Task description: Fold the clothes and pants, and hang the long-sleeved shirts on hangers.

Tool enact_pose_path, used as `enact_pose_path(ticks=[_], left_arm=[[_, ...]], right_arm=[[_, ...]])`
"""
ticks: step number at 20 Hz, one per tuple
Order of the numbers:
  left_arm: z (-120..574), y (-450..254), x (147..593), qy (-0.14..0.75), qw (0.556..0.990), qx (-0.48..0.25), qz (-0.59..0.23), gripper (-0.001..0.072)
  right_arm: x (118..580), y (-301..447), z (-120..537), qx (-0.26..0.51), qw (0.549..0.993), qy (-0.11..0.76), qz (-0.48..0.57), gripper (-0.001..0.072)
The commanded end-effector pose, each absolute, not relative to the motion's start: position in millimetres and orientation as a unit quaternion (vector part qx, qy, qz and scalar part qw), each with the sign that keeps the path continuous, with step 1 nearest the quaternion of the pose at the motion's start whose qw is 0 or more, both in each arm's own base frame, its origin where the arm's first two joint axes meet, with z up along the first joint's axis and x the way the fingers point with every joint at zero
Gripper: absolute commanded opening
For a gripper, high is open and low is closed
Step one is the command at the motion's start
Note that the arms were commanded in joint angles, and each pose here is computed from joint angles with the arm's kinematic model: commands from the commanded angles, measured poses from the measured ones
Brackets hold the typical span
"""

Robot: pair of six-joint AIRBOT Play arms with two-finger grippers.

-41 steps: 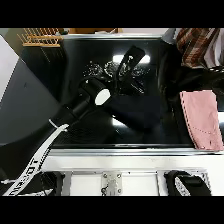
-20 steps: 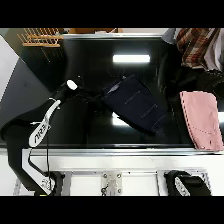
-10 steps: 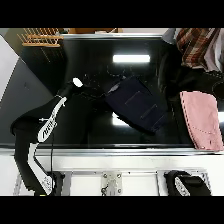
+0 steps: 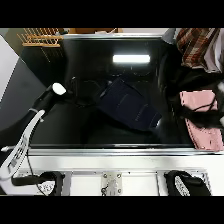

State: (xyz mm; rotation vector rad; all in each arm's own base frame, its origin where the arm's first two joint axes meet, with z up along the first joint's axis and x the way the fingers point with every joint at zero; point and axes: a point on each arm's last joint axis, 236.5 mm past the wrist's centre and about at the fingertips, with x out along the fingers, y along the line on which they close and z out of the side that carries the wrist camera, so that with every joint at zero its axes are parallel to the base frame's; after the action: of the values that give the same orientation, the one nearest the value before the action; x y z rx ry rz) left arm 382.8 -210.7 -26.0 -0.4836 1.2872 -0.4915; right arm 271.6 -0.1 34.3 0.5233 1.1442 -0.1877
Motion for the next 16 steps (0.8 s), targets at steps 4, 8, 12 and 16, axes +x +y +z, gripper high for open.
enact_pose_path(ticks=[4, 8, 12, 16], left_arm=[[-26.1, -199.7, 330.2, 0.578, 0.756, -0.213, -0.222, 0.0007], [-25.0, -197.4, 321.5, 0.577, 0.757, -0.214, -0.221, 0.0007], [-24.5, -197.3, 321.9, 0.576, 0.757, -0.214, -0.221, 0.0007], [-24.4, -197.3, 322.1, 0.576, 0.758, -0.215, -0.221, 0.0007]], right_arm=[[257.1, 52.4, -82.2, 0.421, 0.71, 0.555, -0.102, 0.0646], [282.6, 62.5, -98.8, 0.408, 0.735, 0.532, -0.098, 0.0646], [292.2, 64.5, -108.5, 0.408, 0.741, 0.524, -0.102, 0.064], [294.2, 64.2, -109.2, 0.392, 0.751, 0.523, -0.091, 0.0371]])
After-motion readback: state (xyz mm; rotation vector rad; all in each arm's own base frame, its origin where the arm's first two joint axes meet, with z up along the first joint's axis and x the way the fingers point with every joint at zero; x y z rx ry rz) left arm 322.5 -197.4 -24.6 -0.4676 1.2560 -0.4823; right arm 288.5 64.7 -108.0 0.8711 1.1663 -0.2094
